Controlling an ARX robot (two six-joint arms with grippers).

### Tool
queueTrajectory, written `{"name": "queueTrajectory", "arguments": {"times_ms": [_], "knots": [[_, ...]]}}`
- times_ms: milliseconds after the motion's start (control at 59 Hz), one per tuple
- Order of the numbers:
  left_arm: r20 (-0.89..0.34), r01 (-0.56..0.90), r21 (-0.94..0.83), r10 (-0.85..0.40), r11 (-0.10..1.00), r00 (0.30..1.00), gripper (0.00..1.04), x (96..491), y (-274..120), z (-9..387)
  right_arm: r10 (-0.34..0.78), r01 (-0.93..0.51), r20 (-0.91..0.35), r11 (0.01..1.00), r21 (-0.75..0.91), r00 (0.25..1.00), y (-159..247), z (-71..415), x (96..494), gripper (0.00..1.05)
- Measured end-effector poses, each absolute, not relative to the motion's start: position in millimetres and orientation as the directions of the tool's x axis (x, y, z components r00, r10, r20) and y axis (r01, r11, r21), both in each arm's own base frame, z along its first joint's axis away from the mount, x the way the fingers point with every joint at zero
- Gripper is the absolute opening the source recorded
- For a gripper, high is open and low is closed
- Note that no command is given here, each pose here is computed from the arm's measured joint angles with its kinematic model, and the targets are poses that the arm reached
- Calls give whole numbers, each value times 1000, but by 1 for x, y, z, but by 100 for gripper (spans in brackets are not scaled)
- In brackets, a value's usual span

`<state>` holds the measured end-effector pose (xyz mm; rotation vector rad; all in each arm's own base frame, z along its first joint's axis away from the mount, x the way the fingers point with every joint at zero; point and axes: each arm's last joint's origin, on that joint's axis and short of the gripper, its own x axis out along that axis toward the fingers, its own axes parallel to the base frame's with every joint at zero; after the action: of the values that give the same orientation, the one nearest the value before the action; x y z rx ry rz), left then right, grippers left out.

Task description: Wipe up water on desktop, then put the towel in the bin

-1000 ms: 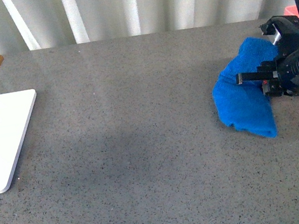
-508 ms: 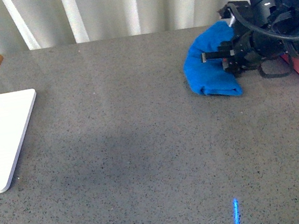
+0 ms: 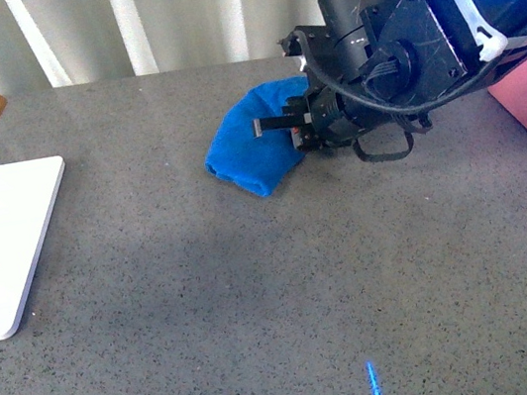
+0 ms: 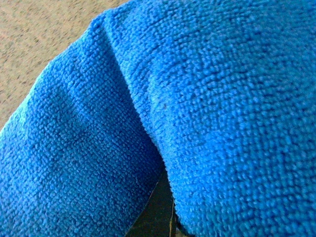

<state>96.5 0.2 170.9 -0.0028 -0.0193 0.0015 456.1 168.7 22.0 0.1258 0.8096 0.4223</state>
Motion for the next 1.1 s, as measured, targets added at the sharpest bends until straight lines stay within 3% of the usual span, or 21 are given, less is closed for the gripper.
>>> {"name": "queueTrajectory", "arguments": {"times_ms": [339,424,763,1102], "knots": [[19,-1,-3,2,1000,1000,98,97,0,171,400,-315,-692,914,254,601,140,64,346,3],[19,-1,-3,2,1000,1000,98,97,0,171,394,-325,-692,916,237,605,132,76,335,3],[19,-1,-2,2,1000,1000,98,97,0,171,341,-314,-549,938,147,763,91,177,346,3],[19,-1,-3,1,1000,1000,98,97,0,171,155,-165,-331,986,-5,931,28,302,377,3]]}}
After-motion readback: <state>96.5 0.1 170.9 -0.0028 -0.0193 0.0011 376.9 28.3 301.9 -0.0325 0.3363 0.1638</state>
